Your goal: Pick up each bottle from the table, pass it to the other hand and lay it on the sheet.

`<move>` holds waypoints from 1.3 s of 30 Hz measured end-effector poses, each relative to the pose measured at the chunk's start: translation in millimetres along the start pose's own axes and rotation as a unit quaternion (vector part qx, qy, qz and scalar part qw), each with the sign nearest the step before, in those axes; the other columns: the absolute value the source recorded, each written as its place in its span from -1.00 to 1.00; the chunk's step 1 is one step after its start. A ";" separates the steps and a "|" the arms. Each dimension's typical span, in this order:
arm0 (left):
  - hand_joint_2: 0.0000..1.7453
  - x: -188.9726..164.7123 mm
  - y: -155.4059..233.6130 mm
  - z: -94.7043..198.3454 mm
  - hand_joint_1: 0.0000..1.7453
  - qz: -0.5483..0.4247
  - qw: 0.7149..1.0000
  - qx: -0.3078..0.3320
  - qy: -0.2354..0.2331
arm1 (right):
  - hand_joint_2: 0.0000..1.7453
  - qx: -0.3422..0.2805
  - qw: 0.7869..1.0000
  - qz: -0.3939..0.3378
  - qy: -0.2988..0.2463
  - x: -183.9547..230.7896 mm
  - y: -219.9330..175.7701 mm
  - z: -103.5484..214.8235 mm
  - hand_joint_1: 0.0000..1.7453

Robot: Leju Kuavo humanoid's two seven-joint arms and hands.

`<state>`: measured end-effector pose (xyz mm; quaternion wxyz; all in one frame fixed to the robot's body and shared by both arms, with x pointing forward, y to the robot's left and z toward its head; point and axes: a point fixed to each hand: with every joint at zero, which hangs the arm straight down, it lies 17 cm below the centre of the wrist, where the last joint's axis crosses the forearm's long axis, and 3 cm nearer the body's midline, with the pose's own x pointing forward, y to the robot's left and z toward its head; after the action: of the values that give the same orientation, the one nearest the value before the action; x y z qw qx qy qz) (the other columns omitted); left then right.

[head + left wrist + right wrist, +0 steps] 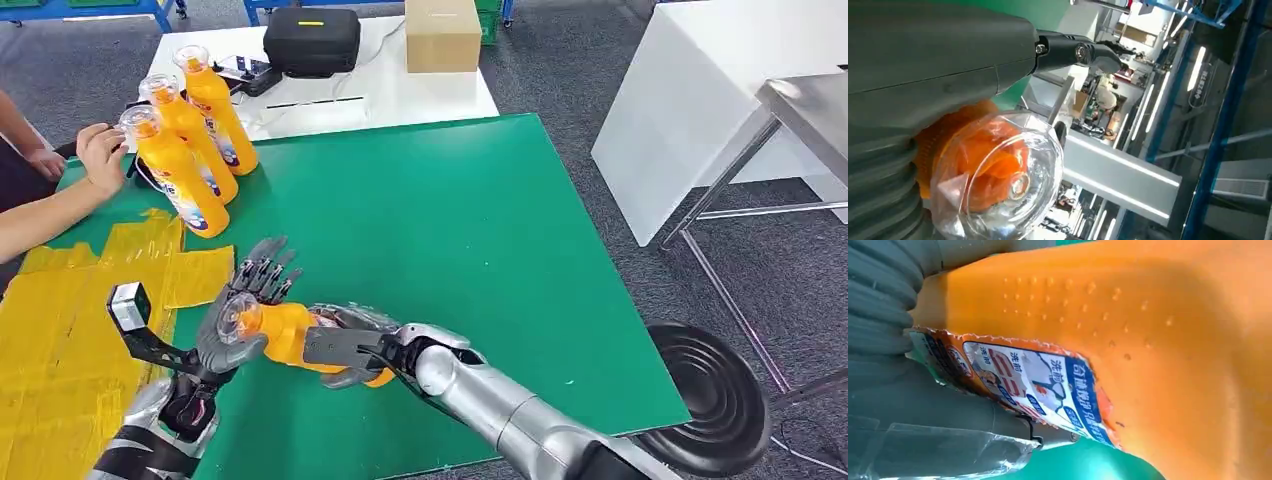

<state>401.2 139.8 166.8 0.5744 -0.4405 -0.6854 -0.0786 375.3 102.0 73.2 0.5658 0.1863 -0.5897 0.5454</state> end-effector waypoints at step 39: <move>1.00 -6.0 -1.1 -4.0 1.00 -0.058 0.998 0.008 0.009 | 1.00 -0.003 1.000 0.000 0.007 -4.3 -0.9 1.2 1.00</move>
<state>403.0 133.6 163.4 0.5786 -0.3949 -0.7051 -0.1102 376.8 98.9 70.2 0.5708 0.1806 -0.5873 0.5447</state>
